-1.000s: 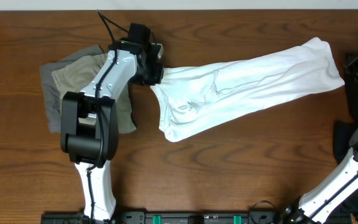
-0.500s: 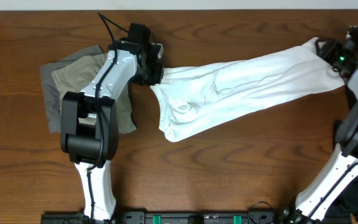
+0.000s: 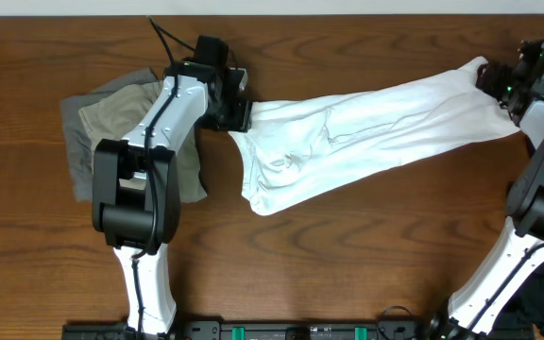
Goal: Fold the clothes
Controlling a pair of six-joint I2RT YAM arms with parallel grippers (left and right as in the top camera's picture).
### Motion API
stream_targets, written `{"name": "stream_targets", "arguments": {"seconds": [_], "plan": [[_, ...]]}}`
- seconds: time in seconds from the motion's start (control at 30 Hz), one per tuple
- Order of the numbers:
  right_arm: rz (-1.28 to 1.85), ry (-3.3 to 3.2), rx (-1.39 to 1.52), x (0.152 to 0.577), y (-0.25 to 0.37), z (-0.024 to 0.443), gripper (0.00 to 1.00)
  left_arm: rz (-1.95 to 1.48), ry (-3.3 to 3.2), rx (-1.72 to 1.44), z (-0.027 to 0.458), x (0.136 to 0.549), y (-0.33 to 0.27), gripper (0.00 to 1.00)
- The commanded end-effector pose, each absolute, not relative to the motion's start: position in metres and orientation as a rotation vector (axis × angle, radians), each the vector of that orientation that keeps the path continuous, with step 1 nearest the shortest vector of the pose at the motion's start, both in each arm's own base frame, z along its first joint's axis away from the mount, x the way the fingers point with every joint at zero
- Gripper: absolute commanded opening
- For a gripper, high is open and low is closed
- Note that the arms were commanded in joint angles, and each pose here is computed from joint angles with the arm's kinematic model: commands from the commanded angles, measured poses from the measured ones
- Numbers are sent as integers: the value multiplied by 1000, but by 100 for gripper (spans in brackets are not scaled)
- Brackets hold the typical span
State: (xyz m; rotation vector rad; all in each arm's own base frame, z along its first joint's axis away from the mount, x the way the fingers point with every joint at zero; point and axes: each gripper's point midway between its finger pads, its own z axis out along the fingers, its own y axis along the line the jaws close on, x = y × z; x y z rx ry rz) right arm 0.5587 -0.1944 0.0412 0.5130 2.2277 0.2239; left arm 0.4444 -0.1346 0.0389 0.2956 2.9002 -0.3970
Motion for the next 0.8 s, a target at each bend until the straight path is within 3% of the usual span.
{"name": "stream_targets", "arguments": {"seconds": [0.0,0.23,0.53,0.7,0.77], "plan": [[166,2271,435,552,-203,34,69,-409,2798,304,81,458,-138,61],[108,2320,451,543,-209,25,72,-460,2693,323,131,455,-143,62],[133,2382,465,537,-200,-4,56,-494,2518,347,215,438,-145,62],[156,2447,494,525,-196,-22,14,-508,2440,358,252,423,-144,63],[189,2435,484,525,-194,-12,6,-506,2416,361,263,419,-143,63]]}}
